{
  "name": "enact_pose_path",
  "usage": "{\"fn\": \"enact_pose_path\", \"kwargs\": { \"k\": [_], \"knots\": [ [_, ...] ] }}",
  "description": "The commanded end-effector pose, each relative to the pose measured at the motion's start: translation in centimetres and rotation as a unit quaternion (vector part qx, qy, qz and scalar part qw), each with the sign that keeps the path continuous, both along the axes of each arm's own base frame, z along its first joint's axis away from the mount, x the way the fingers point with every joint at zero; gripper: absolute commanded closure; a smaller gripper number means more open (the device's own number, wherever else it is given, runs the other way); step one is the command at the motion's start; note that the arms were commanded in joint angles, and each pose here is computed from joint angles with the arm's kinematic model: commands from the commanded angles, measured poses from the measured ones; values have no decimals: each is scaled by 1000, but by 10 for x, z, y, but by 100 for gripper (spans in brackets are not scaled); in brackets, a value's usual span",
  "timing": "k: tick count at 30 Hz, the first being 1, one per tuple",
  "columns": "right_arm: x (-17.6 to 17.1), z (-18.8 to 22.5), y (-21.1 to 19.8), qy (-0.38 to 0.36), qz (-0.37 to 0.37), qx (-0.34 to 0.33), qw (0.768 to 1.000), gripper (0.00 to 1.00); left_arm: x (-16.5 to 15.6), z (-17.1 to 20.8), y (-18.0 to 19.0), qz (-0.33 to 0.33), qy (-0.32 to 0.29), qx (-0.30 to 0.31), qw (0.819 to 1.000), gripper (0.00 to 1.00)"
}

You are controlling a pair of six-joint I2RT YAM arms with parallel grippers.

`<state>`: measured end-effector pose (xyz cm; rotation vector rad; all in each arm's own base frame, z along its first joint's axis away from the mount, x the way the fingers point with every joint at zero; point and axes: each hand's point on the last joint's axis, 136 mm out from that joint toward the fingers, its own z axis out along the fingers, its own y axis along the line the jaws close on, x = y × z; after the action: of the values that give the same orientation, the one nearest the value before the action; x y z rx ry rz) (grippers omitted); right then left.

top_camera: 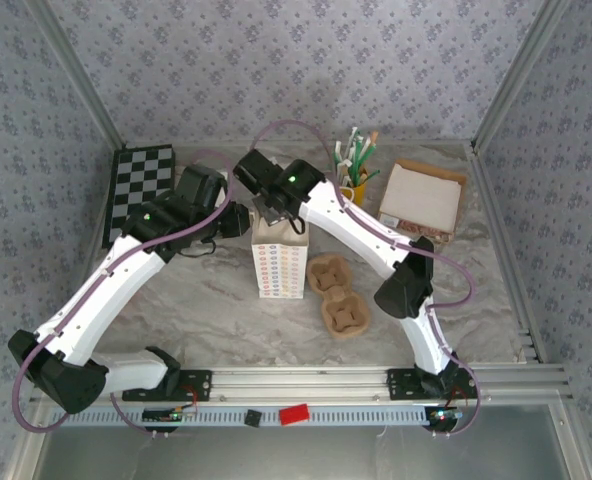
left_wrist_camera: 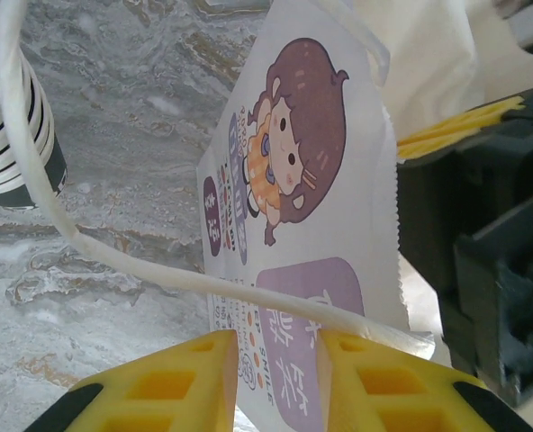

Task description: Pack the takeout coffee

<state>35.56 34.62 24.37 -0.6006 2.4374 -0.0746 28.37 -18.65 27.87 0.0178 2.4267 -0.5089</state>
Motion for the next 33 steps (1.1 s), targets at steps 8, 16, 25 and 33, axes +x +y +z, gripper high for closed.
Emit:
{"fn": "enact_pose_path", "kwargs": {
  "k": [8, 16, 25, 33],
  "knots": [
    [19, 61, -32, -51, -38, 62, 996, 79, 0, 15, 8, 14, -24, -12, 1000, 71],
    [41, 31, -23, -37, -33, 45, 998, 80, -2, 22, 11, 17, -35, -18, 999, 70],
    [32, 83, -10, -86, 8, 75, 993, 79, -5, 38, 16, 19, -60, -28, 998, 69],
    [-1, 164, -47, -124, 5, 187, 974, 62, -22, 78, 48, 42, -116, -19, 992, 63]
  ]
}}
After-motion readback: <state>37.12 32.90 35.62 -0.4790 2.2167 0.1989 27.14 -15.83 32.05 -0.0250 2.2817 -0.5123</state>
